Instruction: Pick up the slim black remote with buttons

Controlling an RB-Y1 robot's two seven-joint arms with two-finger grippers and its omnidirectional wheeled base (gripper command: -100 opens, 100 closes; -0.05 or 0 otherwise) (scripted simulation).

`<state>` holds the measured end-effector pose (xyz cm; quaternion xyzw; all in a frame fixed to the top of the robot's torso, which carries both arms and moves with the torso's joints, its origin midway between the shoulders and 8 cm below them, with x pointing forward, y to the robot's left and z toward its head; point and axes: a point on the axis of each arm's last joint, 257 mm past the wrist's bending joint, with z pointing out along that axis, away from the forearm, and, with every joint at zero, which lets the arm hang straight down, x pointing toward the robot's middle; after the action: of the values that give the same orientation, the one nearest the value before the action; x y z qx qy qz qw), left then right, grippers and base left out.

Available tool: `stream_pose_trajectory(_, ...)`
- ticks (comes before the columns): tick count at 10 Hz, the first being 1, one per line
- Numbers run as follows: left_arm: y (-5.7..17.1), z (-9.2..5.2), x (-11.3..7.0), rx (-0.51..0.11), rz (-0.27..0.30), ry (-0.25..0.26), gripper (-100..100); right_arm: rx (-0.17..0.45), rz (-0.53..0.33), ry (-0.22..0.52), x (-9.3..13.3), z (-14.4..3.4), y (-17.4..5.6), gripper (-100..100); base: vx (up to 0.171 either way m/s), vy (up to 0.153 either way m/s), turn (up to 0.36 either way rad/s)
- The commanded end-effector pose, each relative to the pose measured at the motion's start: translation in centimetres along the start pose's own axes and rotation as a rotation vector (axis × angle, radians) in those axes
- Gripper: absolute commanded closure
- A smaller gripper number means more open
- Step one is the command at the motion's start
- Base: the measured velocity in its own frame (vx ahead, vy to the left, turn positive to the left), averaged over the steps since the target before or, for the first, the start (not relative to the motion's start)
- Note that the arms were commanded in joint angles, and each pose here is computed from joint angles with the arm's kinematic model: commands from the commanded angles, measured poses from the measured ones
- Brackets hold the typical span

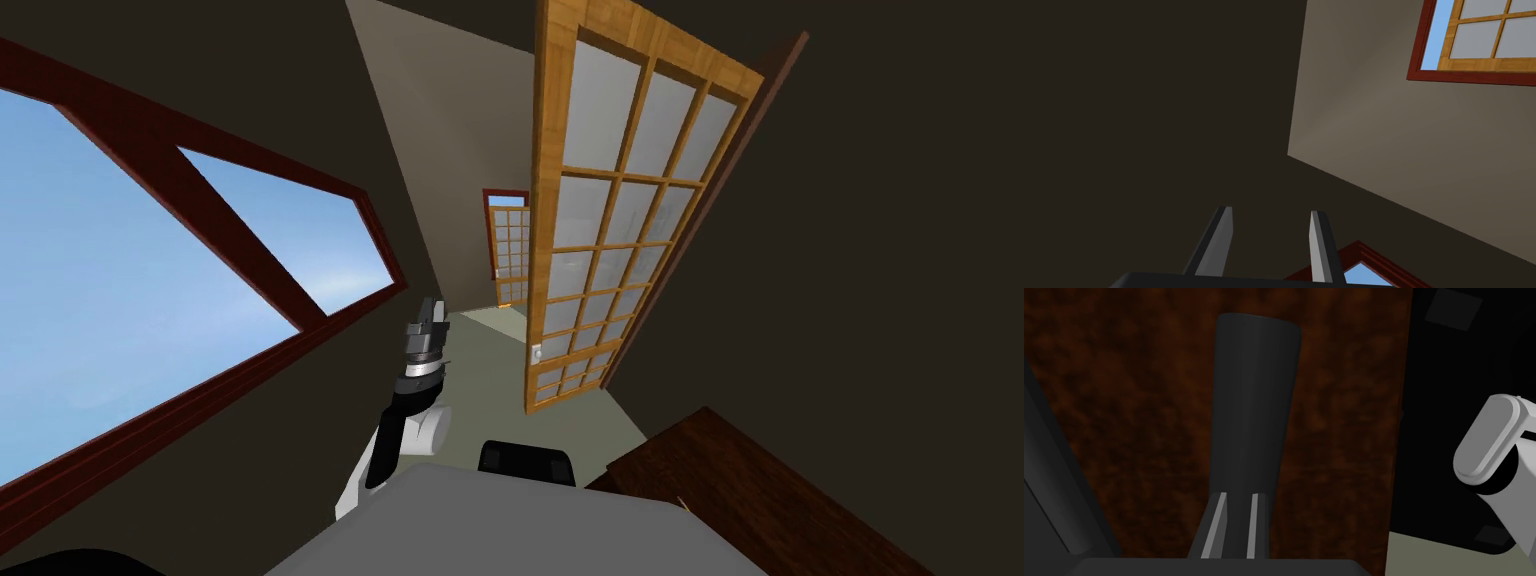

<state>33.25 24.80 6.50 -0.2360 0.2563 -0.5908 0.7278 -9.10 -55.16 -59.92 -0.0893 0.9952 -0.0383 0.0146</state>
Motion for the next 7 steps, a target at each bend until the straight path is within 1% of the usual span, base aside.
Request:
stream_pose_trajectory(1, 0.00, 0.00, 0.00, 0.000, 0.000, 0.000, 0, -0.001, -0.045, 0.000, 0.06, -0.03, 0.02, 100, 0.087, 0.033, -0.150)
stream_pose_trajectory(2, 0.00, 0.01, 0.01, 0.000, 0.000, 0.000, 0, -0.001, -0.051, 0.000, 0.06, -0.03, 0.02, 100, 0.006, 0.020, 0.053)
stream_pose_trajectory(3, 0.00, 0.01, 0.01, 0.000, 0.000, 0.000, 0, 0.001, -0.084, -0.007, -0.01, -0.28, -0.39, 100, 0.155, 0.033, -0.288)
stream_pose_trajectory(4, 0.00, 0.00, 0.00, 0.000, 0.000, 0.000, 0, 0.001, -0.102, -0.007, -0.01, -0.28, -0.39, 100, 0.185, 0.033, -0.437)
stream_pose_trajectory(5, 0.00, 0.00, 0.00, 0.000, 0.000, 0.000, 0, 0.002, -0.133, -0.007, -0.01, -0.28, -0.39, 100, 0.081, 0.033, -0.171)
stream_pose_trajectory(6, 0.00, 0.01, 0.01, 0.000, 0.000, 0.000, 0, 0.001, -0.111, -0.006, 0.05, -0.29, -0.35, 100, 0.022, 0.017, -0.015)
stream_pose_trajectory(7, 0.00, 0.01, 0.01, 0.000, 0.000, 0.000, 0, 0.000, -0.117, -0.007, 0.05, -0.27, -0.30, 0, 0.007, 0.004, 0.002)
